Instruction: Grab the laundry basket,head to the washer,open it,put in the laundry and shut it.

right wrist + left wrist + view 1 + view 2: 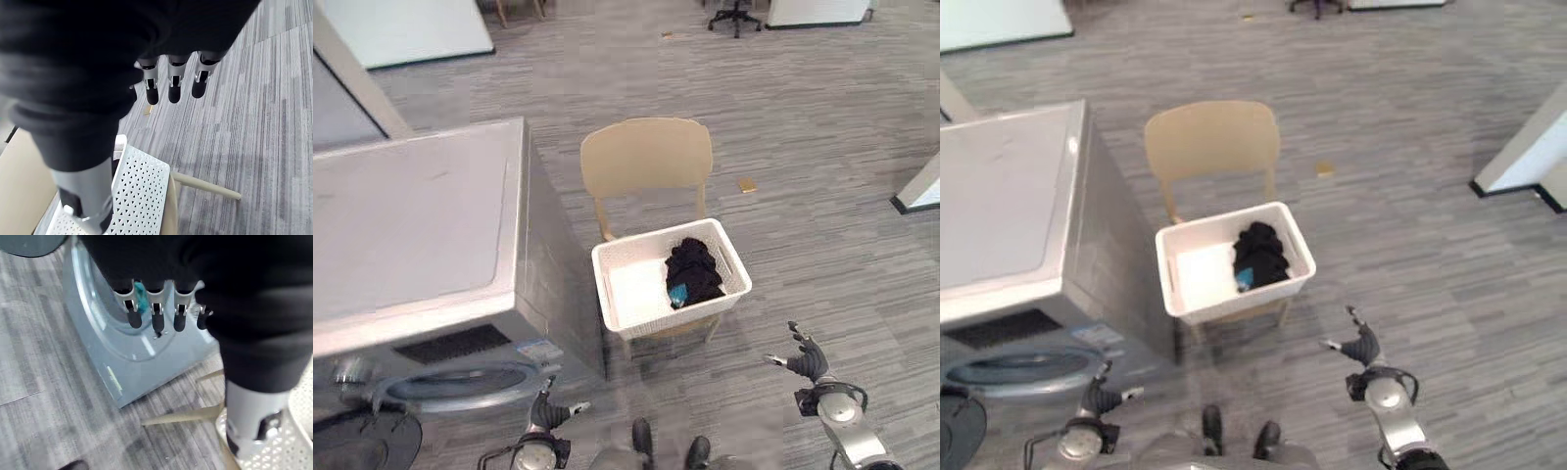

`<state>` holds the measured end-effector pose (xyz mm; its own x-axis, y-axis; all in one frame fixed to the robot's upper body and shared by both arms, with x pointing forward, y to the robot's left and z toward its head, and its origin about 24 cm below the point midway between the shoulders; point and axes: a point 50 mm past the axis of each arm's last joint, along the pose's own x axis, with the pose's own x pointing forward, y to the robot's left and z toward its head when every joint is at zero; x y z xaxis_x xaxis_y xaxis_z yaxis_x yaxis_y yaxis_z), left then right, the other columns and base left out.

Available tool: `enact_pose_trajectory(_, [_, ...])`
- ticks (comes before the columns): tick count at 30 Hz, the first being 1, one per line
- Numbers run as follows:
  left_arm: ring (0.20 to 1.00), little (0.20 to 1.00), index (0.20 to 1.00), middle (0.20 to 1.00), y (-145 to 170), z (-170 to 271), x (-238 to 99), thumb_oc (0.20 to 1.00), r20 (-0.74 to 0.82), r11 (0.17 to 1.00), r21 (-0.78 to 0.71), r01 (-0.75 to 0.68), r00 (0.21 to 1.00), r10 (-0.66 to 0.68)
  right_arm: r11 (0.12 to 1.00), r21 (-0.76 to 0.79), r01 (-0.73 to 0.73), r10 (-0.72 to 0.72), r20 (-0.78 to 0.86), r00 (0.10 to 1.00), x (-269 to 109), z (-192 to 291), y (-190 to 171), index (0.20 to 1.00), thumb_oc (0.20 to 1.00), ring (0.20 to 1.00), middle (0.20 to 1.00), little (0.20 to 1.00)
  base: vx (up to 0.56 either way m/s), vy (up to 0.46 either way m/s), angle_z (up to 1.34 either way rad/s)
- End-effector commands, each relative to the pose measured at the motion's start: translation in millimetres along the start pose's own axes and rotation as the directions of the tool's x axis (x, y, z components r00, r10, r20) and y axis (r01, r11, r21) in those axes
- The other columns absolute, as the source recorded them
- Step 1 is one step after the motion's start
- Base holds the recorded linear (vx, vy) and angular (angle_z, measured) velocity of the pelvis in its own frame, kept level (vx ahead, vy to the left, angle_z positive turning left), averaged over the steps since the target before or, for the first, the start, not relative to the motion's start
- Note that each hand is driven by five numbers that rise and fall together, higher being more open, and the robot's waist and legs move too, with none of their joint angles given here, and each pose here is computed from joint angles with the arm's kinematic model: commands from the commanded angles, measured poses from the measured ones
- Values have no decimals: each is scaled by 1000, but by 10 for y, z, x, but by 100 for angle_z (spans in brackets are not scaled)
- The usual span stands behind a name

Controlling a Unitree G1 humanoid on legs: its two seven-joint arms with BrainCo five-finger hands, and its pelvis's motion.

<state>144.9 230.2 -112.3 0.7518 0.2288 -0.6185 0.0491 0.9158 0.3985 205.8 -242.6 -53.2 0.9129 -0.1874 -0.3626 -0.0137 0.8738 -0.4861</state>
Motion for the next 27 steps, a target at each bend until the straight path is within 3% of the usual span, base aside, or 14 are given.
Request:
enact_pose_trajectory(1, [1000, 1000, 1000, 1000, 270, 169, 45, 1000, 91, 997, -6, -83, 992, 83, 1000, -3, 2, -2, 138, 990, 38, 270, -9, 1000, 1000, 1000, 1000, 1000, 287, 45, 23])
enact_pose_trajectory(6, [1000, 1000, 1000, 1000, 273, 197, 58, 1000, 106, 996, 9, -86, 991, 84, 997, -72, 22, -6, 209, 978, 43, 409, -80, 1000, 1000, 1000, 1000, 1000, 173, -37, 44])
enact_pose_trajectory(14, [1000, 1000, 1000, 1000, 274, 104, 53, 1000, 82, 995, 61, -80, 994, 75, 947, -314, 71, 62, 395, 917, 27, 782, -229, 1000, 1000, 1000, 1000, 1000, 92, -90, 67])
enact_pose_trajectory(21, [1000, 1000, 1000, 1000, 279, 70, 48, 1000, 82, 992, 116, -53, 996, 44, 820, -565, 90, 248, 494, 834, 162, 1202, -191, 1000, 1000, 1000, 1000, 1000, 26, -85, 20])
enact_pose_trajectory(22, [1000, 1000, 1000, 1000, 287, 101, 61, 1000, 97, 990, 133, -49, 995, 36, 760, -639, 116, 287, 491, 823, 239, 1278, -189, 1000, 1000, 1000, 1000, 1000, -19, -71, 23])
enact_pose_trajectory(27, [1000, 1000, 1000, 1000, 283, 188, 107, 1000, 122, 989, 142, -46, 992, 29, 696, -708, 122, 302, 443, 844, 407, 1286, -152, 1000, 1000, 1000, 1000, 1000, -48, -34, 38])
